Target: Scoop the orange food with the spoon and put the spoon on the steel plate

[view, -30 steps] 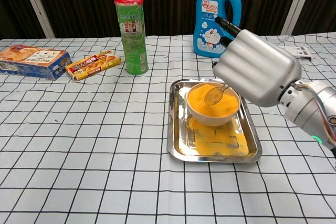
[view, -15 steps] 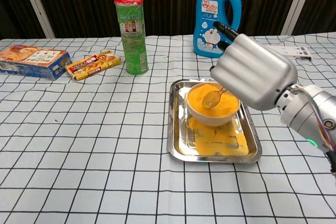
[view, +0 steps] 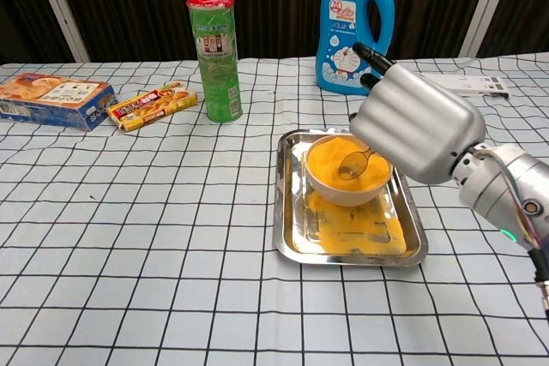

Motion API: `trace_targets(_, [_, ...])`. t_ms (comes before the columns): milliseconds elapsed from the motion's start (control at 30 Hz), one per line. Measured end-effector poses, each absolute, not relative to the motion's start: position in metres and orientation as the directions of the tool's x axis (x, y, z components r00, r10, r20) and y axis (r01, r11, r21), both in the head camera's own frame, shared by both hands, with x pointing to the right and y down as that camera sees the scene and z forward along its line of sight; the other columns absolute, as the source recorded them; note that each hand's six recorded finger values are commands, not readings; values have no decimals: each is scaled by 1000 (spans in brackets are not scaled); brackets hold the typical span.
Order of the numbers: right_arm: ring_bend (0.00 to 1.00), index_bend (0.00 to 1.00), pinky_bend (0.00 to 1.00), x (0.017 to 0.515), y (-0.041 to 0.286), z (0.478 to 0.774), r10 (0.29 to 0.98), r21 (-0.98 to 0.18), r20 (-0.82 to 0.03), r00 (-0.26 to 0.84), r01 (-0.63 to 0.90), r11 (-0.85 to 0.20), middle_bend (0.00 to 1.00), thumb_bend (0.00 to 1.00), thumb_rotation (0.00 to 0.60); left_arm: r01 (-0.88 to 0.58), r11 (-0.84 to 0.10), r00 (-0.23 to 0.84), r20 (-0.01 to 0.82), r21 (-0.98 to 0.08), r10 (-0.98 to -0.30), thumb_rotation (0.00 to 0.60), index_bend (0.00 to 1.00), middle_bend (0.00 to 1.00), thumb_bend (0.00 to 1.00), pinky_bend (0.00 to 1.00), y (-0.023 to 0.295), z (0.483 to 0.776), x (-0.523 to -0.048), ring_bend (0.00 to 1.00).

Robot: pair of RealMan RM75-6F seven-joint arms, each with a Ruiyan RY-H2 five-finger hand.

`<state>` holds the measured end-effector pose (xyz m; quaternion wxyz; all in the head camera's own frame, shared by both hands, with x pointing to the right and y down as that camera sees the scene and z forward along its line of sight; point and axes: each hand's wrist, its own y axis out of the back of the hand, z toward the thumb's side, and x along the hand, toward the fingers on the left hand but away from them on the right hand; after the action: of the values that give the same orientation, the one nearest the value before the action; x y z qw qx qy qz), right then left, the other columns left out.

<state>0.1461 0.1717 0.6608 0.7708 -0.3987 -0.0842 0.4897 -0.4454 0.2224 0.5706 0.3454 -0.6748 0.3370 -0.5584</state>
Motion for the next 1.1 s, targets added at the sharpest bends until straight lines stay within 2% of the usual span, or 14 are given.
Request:
trace_targets(367, [289, 655, 0, 161, 159, 661, 848, -679, -258, 462, -712, 182, 574, 689, 600, -70, -534, 152, 520, -842, -840, 600, 0, 0, 0, 0, 222, 571, -445, 0])
trace_targets(633, [289, 655, 0, 146, 169, 649, 830, -727, -239, 504, -659, 191, 574, 689, 600, -68, -533, 152, 520, -843, -841, 600, 0, 0, 0, 0, 222, 571, -445, 0])
trace_targets(1100, [289, 655, 0, 137, 171, 660, 830, -731, -258, 494, -662, 166, 574, 689, 600, -74, -539, 151, 525, -839, -838, 600, 0, 0, 0, 0, 222, 571, -445, 0])
